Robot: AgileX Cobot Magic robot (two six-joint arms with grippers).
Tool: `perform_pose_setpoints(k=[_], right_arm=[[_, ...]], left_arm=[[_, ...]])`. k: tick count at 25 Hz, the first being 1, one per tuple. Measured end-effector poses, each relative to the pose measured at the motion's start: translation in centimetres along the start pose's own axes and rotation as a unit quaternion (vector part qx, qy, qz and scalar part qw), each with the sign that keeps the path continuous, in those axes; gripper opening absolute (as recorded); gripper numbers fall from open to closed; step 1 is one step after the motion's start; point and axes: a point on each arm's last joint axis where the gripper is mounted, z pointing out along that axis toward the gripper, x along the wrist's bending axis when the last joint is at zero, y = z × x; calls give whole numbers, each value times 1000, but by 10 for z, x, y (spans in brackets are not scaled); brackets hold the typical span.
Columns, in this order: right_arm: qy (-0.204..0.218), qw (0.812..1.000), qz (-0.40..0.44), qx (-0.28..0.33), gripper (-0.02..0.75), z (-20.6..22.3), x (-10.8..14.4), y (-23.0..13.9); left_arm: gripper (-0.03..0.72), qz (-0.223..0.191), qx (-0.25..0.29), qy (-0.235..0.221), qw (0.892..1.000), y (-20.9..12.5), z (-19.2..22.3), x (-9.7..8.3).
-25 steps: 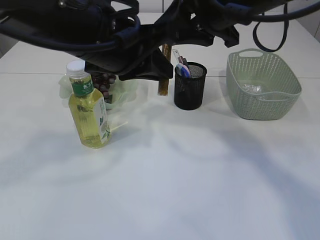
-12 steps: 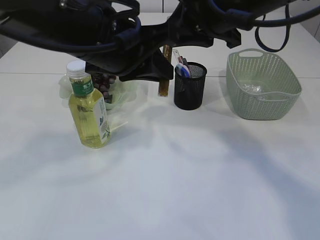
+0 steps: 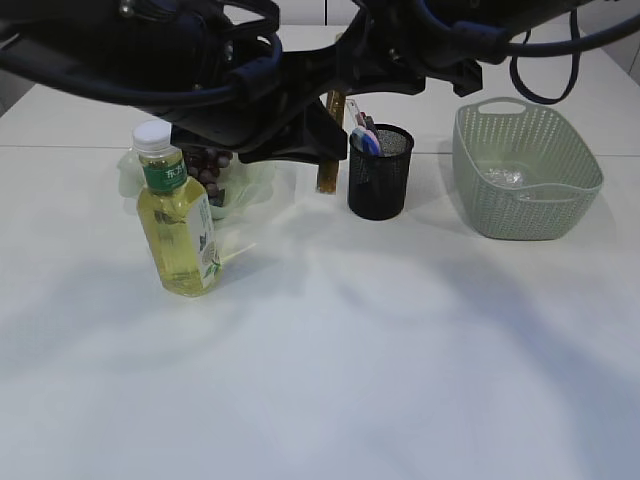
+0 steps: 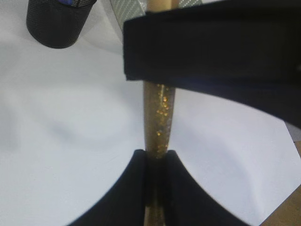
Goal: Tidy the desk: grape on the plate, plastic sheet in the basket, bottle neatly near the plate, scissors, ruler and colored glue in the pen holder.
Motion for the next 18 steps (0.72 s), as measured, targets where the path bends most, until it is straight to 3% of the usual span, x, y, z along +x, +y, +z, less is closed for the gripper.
perform_pose_setpoints(k=[6, 8, 13, 18], right_arm=[[-1, 1000, -3, 0, 133, 0, 0, 0], [-3, 1000, -5, 1, 133, 0, 0, 0], [-5, 1000, -13, 2, 132, 0, -1, 0], [-6, 1000, -16, 1, 132, 0, -1, 0]], left_arm=[[71, 10, 1, 1, 1000, -1, 0, 0], [134, 12, 2, 2, 1000, -1, 1, 0], [407, 13, 2, 3, 1000, -1, 1, 0], [481, 26, 8, 11, 1000, -2, 1, 1]])
